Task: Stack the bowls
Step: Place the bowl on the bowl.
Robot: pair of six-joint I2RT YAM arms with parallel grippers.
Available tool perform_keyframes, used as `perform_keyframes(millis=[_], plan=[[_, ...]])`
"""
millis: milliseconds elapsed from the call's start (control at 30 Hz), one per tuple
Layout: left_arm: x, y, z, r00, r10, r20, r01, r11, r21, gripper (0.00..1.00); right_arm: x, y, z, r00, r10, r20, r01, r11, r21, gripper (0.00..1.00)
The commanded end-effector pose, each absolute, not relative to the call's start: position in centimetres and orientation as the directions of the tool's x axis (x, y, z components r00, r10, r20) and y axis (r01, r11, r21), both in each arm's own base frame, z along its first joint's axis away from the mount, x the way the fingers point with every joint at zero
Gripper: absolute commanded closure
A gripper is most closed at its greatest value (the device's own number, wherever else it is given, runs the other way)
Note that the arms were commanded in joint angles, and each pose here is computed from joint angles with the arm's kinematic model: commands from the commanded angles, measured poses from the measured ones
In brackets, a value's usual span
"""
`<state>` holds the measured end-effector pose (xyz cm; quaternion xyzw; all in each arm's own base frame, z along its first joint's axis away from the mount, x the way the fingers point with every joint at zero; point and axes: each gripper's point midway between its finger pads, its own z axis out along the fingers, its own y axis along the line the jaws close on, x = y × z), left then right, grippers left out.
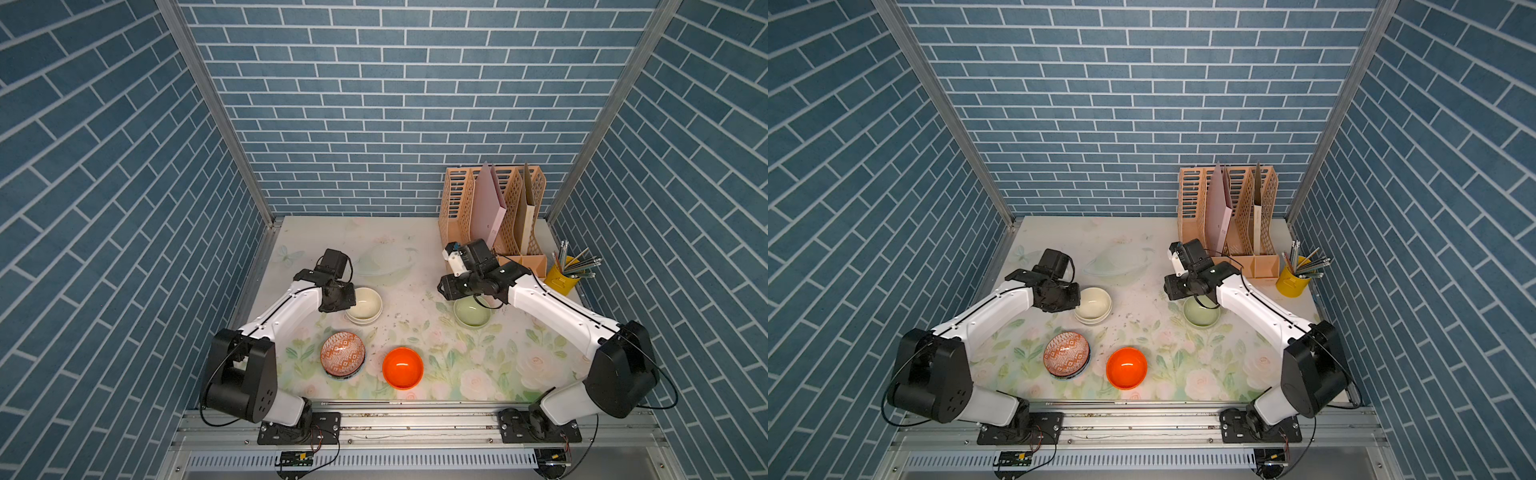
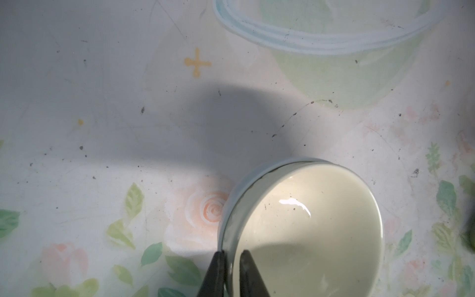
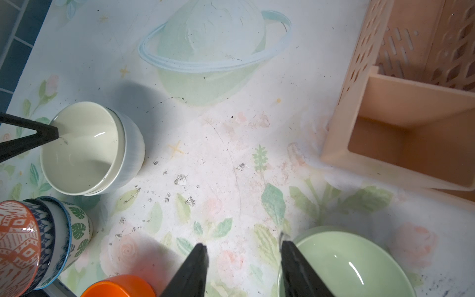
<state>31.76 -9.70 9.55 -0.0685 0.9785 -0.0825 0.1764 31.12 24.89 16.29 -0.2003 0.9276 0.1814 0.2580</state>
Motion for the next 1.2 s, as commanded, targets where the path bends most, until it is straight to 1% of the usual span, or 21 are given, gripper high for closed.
perform_keyframes(millis=[0,133,333,633,833,1167], plan=[[31.8,-9.3,10.5,-0.925,-0.157,-0.346,-0.101,0.979,-0.176,0.83,31.2,25.0,15.8,-0.781,-0.298,-0.549,-0.483,0.845,0.228,0.49],[31.6,-9.3,10.1,-0.928,-0.156,-0.337,-0.102,0.98,-0.172,0.84,31.1,25.0,15.6,-0.782,-0.3,-0.546,-0.484,0.845,0.229,0.49],[31.5,-9.3,9.9,-0.93,-0.156,-0.333,-0.103,0.98,-0.173,0.89,31.1,25.1,15.6,-0.782,-0.3,-0.547,-0.485,0.843,0.231,0.49],[31.3,-9.2,9.2,-0.935,-0.154,-0.32,-0.107,0.981,-0.161,0.89,31.2,25.1,15.6,-0.782,-0.301,-0.546,-0.486,0.843,0.232,0.49],[31.4,-9.1,9.2,-0.933,-0.158,-0.324,-0.109,0.981,-0.162,1.0,31.1,25.1,15.4,-0.782,-0.302,-0.545,-0.486,0.843,0.231,0.49],[31.3,-9.1,8.3,-0.94,-0.153,-0.304,-0.111,0.982,-0.152,1.0,31.0,25.0,15.3,-0.78,-0.304,-0.547,-0.488,0.842,0.229,0.49]])
